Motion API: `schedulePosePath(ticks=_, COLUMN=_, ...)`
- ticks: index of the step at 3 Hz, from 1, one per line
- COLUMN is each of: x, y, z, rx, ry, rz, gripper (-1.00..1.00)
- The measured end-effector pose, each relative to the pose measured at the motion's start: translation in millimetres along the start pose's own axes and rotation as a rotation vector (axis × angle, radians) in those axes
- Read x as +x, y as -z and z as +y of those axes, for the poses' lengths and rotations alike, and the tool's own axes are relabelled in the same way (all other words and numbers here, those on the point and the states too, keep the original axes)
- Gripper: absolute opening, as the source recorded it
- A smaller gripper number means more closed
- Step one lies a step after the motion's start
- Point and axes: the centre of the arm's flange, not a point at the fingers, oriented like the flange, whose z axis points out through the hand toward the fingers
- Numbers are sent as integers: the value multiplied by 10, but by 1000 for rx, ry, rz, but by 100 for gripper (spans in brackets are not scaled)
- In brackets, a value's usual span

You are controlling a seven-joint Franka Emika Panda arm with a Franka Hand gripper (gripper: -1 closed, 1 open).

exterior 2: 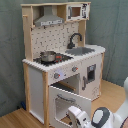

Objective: Play with the kitchen

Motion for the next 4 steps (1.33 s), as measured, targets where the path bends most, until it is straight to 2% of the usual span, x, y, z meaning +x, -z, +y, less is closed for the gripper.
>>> schedulePosePath(ticks=1, x=-8, y=-4, z=2, rx=-2, ry=-2, rz=-7, gripper=-100)
schedulePosePath(ticks=2, x=-40, y=-51, z=86, rx=-61, ry=-23, rz=-56, gripper=-100)
schedulePosePath(ticks=3, x=-210, y=-146, z=178, rx=-150, ry=-58, rz=-77, gripper=-100)
schedulePosePath(ticks=4, x=-436, y=-176, z=235, rx=-167, ry=-82, rz=-93, gripper=-100)
